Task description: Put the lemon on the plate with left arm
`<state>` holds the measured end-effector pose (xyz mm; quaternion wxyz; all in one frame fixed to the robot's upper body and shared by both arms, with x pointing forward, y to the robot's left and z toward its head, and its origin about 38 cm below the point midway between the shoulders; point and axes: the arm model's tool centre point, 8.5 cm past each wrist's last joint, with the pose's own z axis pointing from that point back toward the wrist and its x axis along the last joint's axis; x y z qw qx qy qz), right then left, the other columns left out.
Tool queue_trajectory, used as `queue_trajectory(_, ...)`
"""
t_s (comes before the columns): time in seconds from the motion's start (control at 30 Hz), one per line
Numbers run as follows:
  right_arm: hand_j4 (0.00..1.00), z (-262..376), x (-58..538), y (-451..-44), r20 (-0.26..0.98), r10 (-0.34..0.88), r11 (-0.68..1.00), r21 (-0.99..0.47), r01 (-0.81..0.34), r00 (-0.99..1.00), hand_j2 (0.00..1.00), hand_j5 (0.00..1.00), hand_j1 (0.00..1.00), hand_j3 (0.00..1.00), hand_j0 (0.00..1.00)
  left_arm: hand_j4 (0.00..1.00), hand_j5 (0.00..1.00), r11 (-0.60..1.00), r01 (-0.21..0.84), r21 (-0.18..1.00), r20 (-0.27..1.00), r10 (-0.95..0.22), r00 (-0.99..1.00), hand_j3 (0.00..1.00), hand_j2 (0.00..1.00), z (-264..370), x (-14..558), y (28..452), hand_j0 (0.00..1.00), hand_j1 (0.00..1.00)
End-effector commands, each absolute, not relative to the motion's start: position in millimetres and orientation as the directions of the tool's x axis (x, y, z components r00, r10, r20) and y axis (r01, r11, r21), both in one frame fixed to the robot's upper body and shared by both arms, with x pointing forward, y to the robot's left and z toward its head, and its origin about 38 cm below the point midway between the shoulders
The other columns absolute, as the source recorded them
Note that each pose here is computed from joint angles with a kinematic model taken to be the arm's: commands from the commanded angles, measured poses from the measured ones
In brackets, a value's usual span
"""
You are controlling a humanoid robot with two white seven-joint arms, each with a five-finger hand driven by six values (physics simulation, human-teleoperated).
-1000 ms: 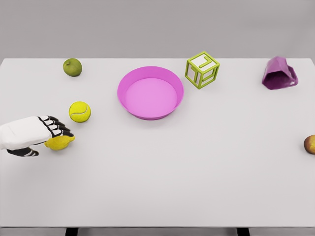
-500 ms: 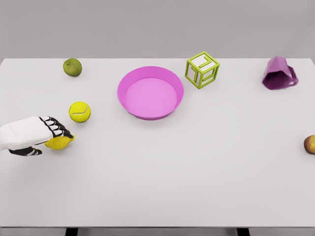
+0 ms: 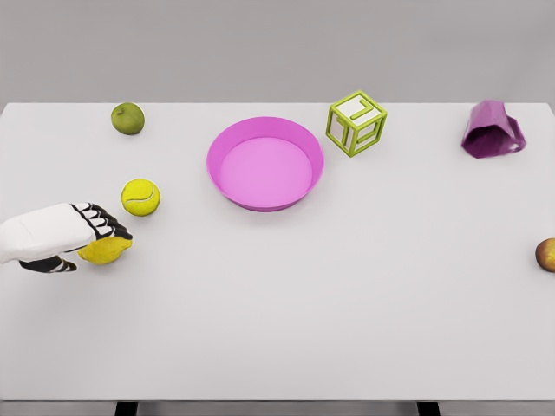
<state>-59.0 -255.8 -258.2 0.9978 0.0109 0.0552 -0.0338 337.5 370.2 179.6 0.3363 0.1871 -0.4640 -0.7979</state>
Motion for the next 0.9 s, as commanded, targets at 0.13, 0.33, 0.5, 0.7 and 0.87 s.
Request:
queue_trajectory(0.13,1.0,-258.4,-57.8,-255.9,-0.109,-0.066,0.998,0.018,0.068,0.992,1.0,1.0,1.0,1.0,1.0,0.89,0.89,-0.334,0.36,0.871,0.016,-0.714,-0.7,0.89,0.89,177.9,339.8,368.1,0.89,0.89)
queue_trajectory(0.33,1.0,-258.3,-58.3,-255.7,-0.11,-0.066,0.997,0.018,0.068,0.992,1.0,1.0,1.0,1.0,1.0,0.89,0.89,-0.33,0.363,0.871,0.017,-0.719,-0.695,0.89,0.89,177.0,340.9,369.3,0.89,0.89)
queue_trajectory(0.5,1.0,-258.3,-58.3,-255.7,-0.11,-0.066,0.997,0.018,0.068,0.992,1.0,1.0,1.0,1.0,1.0,0.89,0.89,-0.317,0.365,0.875,0.026,-0.723,-0.69,0.89,0.89,173.9,343.1,367.9,0.89,0.89)
queue_trajectory(0.7,1.0,-258.4,-57.8,-255.9,-0.109,-0.067,0.997,0.018,0.07,0.992,1.0,1.0,1.0,1.0,1.0,0.89,0.89,-0.32,0.367,0.873,0.023,-0.726,-0.687,0.89,0.89,172.8,344.0,369.0,0.89,0.89)
queue_trajectory(0.87,1.0,-258.3,-58.3,-255.7,-0.11,-0.066,0.997,0.018,0.068,0.992,1.0,1.0,1.0,1.0,1.0,0.89,0.89,-0.308,0.373,0.875,0.033,-0.731,-0.682,0.89,0.89,169.6,344.9,368.4,0.89,0.89)
